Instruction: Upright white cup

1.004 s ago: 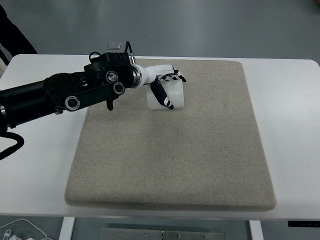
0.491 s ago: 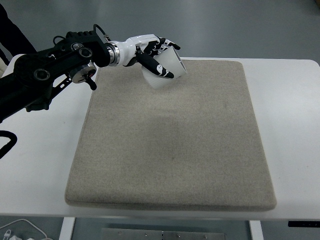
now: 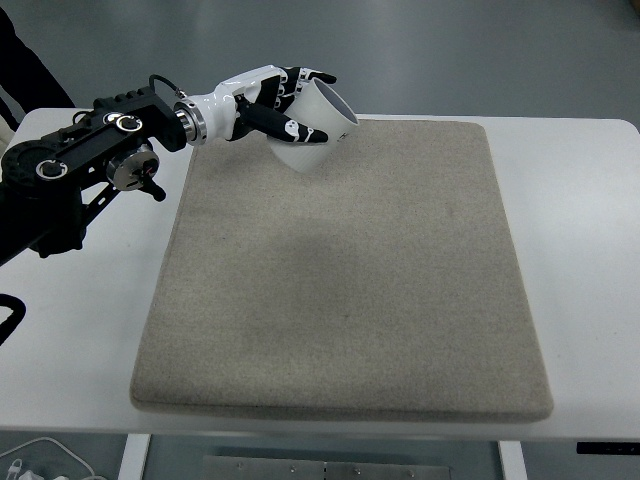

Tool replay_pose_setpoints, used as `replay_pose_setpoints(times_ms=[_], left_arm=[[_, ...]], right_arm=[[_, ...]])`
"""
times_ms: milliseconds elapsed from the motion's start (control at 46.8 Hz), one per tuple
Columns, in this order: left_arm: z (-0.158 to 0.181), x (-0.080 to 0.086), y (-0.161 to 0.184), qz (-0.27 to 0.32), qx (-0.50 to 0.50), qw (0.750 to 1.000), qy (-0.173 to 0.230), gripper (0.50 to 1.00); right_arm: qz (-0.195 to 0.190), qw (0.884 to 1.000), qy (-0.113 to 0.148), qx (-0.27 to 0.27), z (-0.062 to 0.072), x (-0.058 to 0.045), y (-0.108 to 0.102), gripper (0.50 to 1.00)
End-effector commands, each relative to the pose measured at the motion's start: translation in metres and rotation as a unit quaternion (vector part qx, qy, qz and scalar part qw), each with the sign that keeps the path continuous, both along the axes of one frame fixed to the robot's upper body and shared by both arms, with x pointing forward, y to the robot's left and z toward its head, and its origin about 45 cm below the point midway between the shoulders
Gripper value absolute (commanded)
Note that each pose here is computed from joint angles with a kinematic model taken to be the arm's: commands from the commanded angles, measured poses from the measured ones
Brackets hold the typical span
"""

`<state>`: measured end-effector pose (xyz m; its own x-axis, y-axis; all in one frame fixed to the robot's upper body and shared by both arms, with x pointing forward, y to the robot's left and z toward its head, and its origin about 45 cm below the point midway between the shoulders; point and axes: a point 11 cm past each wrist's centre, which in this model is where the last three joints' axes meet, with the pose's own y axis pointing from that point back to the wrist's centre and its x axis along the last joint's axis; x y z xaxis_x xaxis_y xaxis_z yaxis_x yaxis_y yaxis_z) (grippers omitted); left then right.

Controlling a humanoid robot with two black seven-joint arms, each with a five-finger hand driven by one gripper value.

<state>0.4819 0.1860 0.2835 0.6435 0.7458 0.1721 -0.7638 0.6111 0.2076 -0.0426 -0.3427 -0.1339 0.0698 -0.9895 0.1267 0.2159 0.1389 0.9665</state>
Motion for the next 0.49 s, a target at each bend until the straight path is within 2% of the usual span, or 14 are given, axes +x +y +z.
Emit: replay_pose_setpoints(times_ms=[0,128,470], left_arm=[[-0.004,-0.002,0.002,0.002,-0.016,1.0,-0.005,0.5],[-0.011,-0.006,0.007,0.007,-0.047,0.999,-0.015,0.5],[-0.02,-0.016,0.013,0.013,-0.111,0.991,-0.077,0.5]], right_arm=[[0.0,1.0,0.0,0.0,0.0,0.0,0.0,0.93],[0.0,1.0,0.0,0.0,0.0,0.0,0.0,0.93],[0.0,1.0,0.0,0.0,0.0,0.0,0.0,0.93]])
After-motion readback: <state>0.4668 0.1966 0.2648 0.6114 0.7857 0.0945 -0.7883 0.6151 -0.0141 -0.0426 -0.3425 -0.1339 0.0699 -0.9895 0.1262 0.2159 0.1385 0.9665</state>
